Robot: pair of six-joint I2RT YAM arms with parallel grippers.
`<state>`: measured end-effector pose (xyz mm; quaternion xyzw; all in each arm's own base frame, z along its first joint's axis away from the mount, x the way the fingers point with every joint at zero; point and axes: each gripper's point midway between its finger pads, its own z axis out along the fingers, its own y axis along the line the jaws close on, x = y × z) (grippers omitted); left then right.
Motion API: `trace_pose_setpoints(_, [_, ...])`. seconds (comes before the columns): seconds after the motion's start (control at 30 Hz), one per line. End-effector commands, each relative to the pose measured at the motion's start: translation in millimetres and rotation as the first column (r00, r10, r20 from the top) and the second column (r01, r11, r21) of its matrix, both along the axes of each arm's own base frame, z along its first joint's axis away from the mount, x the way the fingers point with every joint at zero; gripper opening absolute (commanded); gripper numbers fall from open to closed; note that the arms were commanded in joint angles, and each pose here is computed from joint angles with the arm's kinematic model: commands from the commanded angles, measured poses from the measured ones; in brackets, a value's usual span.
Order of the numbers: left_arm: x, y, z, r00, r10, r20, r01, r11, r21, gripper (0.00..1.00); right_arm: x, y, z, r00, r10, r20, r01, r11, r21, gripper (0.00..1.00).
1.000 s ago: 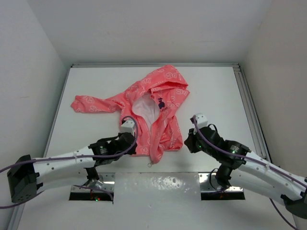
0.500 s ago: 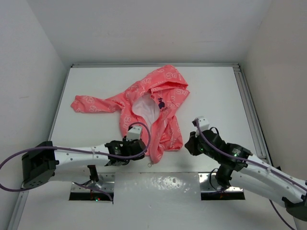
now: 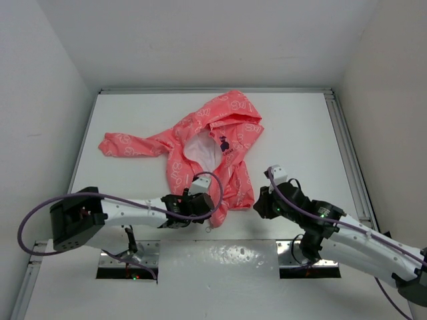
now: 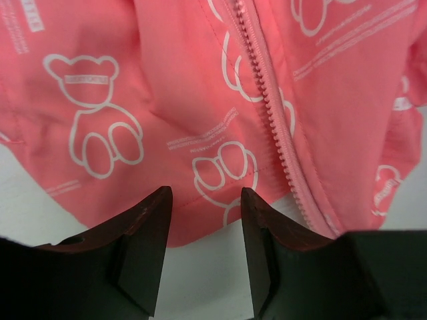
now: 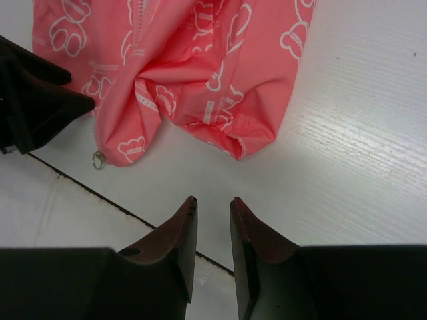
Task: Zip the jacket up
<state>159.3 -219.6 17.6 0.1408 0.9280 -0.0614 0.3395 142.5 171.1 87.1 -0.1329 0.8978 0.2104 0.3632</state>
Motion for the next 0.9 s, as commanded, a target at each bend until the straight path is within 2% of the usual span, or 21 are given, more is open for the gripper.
trace_pose_setpoints(0.0, [4.3, -19.0, -0.3, 1.000, -0.027, 0.006, 0.027, 1.000, -0.005, 0.44, 3.8, 10.3, 11.9, 1.000, 0.004, 0.024, -0.005, 0.998, 0.058, 0.26])
trace_pose_setpoints(0.17, [-6.4, -21.4, -24.8, 0.997, -0.047, -0.055, 0.047, 0.999, -0.014, 0.47, 3.3, 9.3, 11.2, 1.000, -0.003, 0.022, 0.002, 0.998, 0.062, 0.37])
trace_pose_setpoints(0.27, [-11.2, -19.1, -38.9, 0.996, -0.037, -0.076, 0.035, 0.999, -0.028, 0.38, 4.7, 11.7, 15.5, 1.000, 0.001, 0.027, -0.002, 0.998, 0.069, 0.43])
trace_pose_setpoints(0.3, [-10.1, -17.5, -41.4, 0.997, -0.027, -0.070, 0.025, 0.999, -0.026, 0.27, 3.5, 10.9, 14.4, 1.000, 0.000, 0.019, -0.002, 0.998, 0.063, 0.46])
trace_pose_setpoints(0.37, [-8.5, -10.6, -44.1, 0.998, -0.003, -0.061, 0.003, 1.000, -0.003, 0.14, 3.8, 11.6, 14.7, 1.000, -0.002, 0.022, 0.001, 0.997, 0.073, 0.46])
trace_pose_setpoints(0.4, [-7.8, -2.6, -46.6, 0.999, 0.013, -0.049, -0.012, 1.000, 0.015, 0.02, 4.9, 12.4, 16.0, 1.000, -0.002, 0.028, 0.000, 0.997, 0.076, 0.46])
trace_pose_setpoints(0.6, [3.7, 10.4, -20.7, 0.996, 0.082, 0.043, -0.081, 0.996, -0.020, 0.00, 6.5, 18.9, 21.2, 0.999, 0.001, 0.035, -0.005, 0.994, 0.110, 0.46])
trace_pose_setpoints(0.63, [6.2, 8.8, -8.7, 0.994, 0.092, 0.065, -0.088, 0.994, -0.064, 0.00, 5.6, 22.1, 23.3, 0.999, 0.013, 0.029, -0.017, 0.993, 0.118, 0.46])
trace_pose_setpoints(0.7, [10.6, 7.8, 12.1, 0.988, 0.113, 0.101, -0.100, 0.987, -0.126, 0.00, 5.1, 27.8, 22.2, 0.999, 0.031, 0.010, -0.032, 0.993, 0.114, 0.39])
trace_pose_setpoints(0.73, [11.5, 6.8, 20.0, 0.987, 0.118, 0.109, -0.101, 0.984, -0.147, 0.00, 5.6, 32.4, 24.7, 0.999, 0.040, 0.010, -0.041, 0.991, 0.127, 0.22])
trace_pose_setpoints(0.8, [11.9, 8.1, 32.9, 0.984, 0.130, 0.123, -0.106, 0.976, -0.190, 0.00, 6.9, 50.4, 32.5, 0.997, 0.081, 0.013, -0.082, 0.980, 0.184, 0.06])
trace_pose_setpoints(0.87, [14.2, 3.9, 57.8, 0.977, 0.152, 0.152, -0.099, 0.947, -0.307, 0.00, 4.9, 72.1, 47.7, 0.991, 0.133, 0.007, -0.131, 0.956, 0.262, 0.00])
